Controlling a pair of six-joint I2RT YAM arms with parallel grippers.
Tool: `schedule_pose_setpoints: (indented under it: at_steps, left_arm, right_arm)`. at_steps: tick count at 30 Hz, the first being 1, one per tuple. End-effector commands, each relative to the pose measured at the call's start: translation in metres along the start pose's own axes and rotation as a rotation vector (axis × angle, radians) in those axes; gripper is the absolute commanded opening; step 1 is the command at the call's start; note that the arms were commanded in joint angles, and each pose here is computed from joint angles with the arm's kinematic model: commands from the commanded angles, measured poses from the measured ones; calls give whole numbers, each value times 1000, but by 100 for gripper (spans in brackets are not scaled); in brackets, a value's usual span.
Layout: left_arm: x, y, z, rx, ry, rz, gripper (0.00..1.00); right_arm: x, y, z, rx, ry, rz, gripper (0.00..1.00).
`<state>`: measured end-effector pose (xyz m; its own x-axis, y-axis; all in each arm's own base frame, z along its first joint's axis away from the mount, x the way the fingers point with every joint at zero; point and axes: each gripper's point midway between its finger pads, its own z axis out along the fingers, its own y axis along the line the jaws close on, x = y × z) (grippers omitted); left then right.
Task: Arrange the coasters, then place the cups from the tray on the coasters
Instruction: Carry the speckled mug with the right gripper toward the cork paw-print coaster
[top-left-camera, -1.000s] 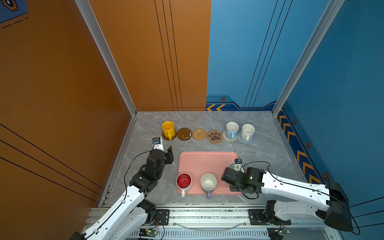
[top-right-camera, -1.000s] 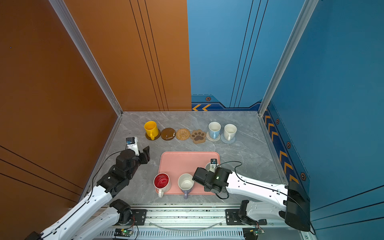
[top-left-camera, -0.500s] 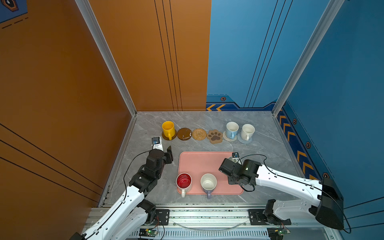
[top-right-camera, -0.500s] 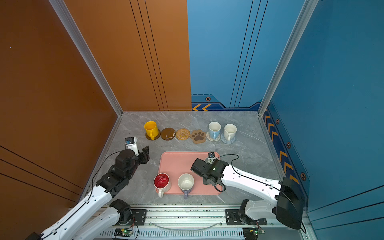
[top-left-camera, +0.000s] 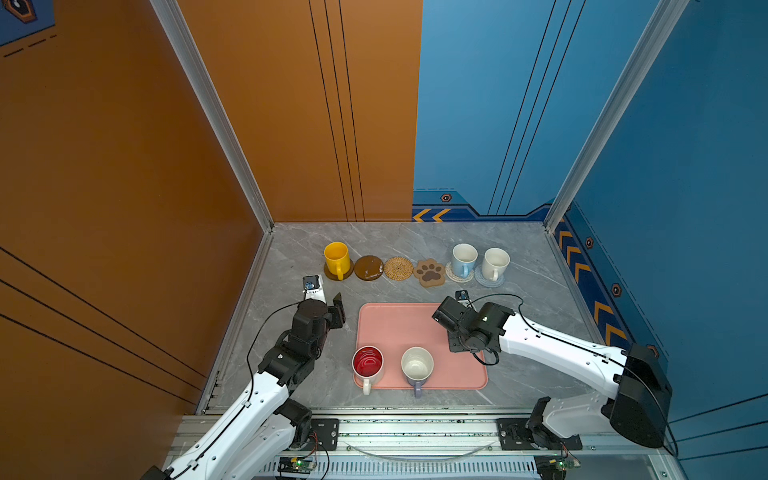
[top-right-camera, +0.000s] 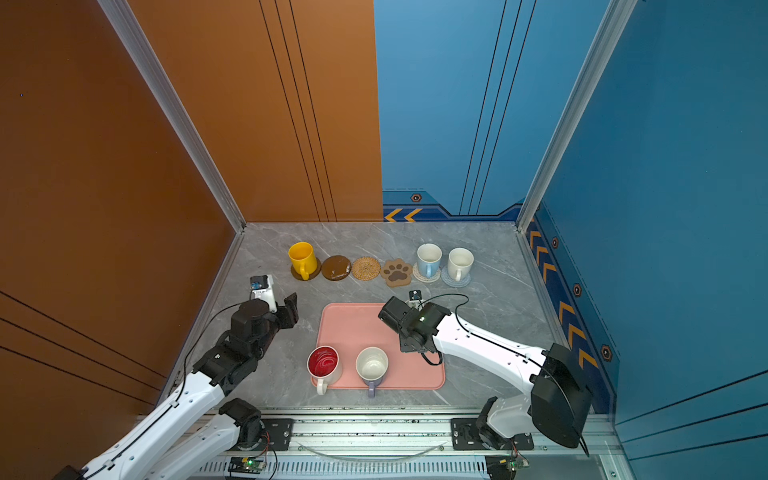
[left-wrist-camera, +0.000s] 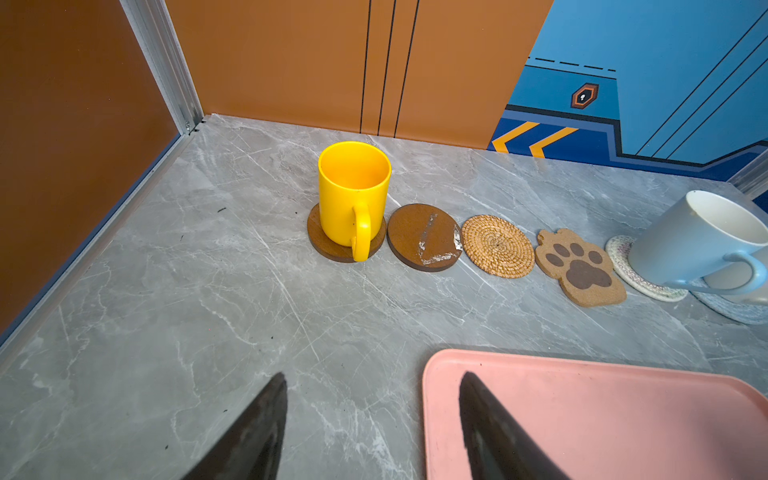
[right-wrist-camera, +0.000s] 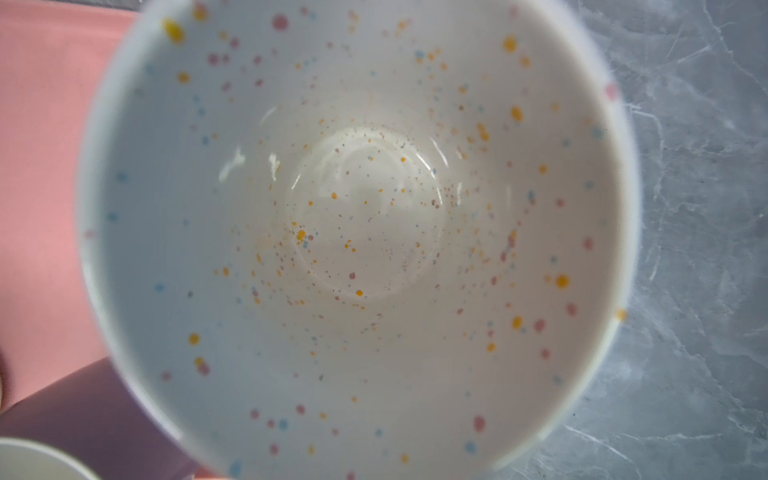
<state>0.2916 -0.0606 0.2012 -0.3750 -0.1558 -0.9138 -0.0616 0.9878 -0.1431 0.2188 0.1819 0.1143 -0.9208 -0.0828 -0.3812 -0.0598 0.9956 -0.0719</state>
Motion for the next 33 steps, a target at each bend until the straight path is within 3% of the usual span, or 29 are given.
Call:
schedule_pose_setpoints:
  at_steps: [1,33]
  left_arm:
    - [7,4,0,-6,19,-5,66]
    - [12,12,4,-26,30,-14,66]
  right_arm:
    - [-32,14,-9,-45,-83,3,0]
    - [-164,38,26,-94,-168,39,0]
